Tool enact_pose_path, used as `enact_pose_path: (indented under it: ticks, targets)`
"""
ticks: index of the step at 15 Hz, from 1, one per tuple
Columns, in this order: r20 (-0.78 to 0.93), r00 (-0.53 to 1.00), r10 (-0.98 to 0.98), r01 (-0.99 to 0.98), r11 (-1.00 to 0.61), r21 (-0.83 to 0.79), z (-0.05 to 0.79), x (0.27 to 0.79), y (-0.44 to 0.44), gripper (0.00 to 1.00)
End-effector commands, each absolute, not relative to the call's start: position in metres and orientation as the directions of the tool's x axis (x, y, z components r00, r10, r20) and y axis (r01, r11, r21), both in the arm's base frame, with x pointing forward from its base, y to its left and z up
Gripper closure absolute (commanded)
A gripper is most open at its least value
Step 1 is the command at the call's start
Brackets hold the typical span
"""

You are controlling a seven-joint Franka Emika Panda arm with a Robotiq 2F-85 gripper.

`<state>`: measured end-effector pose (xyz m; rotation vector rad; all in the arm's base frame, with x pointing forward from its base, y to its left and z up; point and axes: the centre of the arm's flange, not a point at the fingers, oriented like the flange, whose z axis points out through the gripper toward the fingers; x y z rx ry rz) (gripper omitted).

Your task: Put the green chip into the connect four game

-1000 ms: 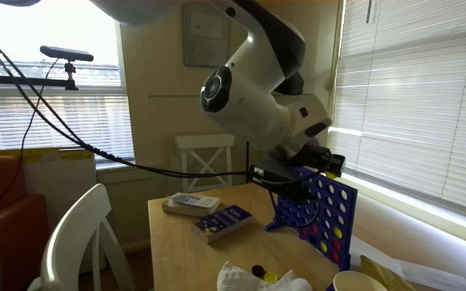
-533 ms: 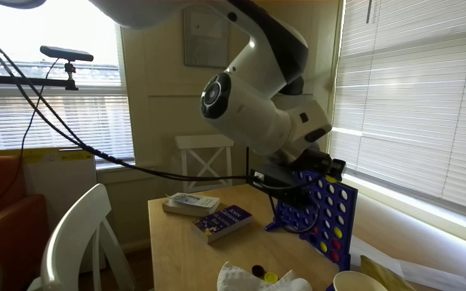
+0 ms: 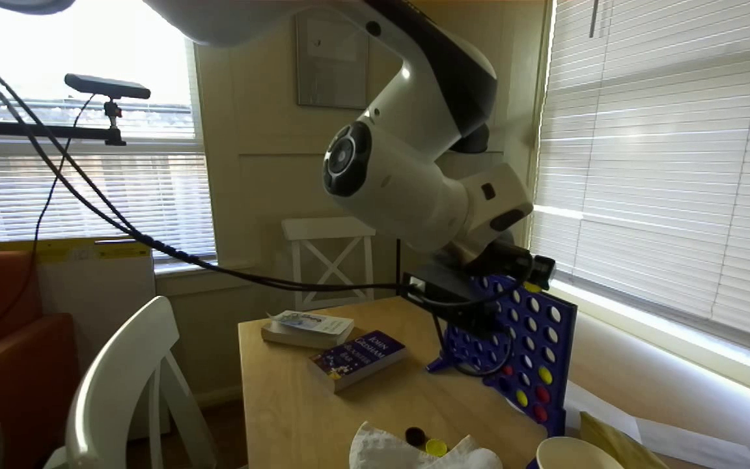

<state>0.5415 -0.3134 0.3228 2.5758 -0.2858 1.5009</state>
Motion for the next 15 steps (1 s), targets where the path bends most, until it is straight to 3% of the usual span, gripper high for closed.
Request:
enact_pose_path:
  ticks: [1,15]
  targets:
    - [0.886,0.454,-0.094,-0.239,-0.971,0.019,0.3203,0.5446,-0.313,0.89]
    - [0.898,0.426,-0.112,-0.282,-0.959,0.015,0.3155,0.5485,-0.3162,0.89]
